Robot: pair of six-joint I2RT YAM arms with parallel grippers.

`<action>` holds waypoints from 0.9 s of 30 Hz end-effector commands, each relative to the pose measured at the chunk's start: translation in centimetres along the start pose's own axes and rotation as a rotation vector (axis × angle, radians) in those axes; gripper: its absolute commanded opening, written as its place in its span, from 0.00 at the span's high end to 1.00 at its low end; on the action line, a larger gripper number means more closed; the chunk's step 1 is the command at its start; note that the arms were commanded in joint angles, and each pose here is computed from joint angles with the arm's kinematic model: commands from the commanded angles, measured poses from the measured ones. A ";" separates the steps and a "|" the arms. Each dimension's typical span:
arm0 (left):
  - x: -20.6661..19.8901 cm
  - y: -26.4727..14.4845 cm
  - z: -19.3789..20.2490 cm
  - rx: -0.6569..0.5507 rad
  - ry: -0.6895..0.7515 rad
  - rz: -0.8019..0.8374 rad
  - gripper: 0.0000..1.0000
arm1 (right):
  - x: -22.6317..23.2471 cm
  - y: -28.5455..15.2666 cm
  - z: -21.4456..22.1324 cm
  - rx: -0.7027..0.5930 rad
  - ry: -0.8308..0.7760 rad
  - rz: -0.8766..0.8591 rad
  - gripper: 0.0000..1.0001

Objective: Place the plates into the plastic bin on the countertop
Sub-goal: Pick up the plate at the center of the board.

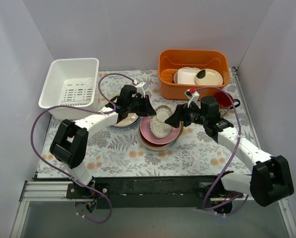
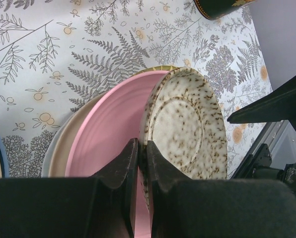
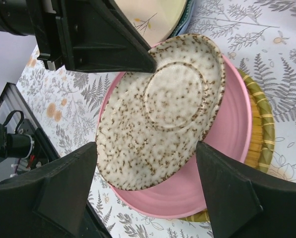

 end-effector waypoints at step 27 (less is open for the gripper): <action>3.7 -9.8 -7.7 -0.306 -0.063 -0.248 1.00 | 0.1 -0.9 -0.8 -0.082 -0.039 0.073 0.11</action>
Point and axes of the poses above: each gripper's point midway between its finger pads, its own y axis out along the fingers, its own x axis along the line the jaws close on, z = x × y, the point moved 9 cm from there along -y, back along the fingers, and after that the axes turned 15 degrees about y, right-handed, at the moved point
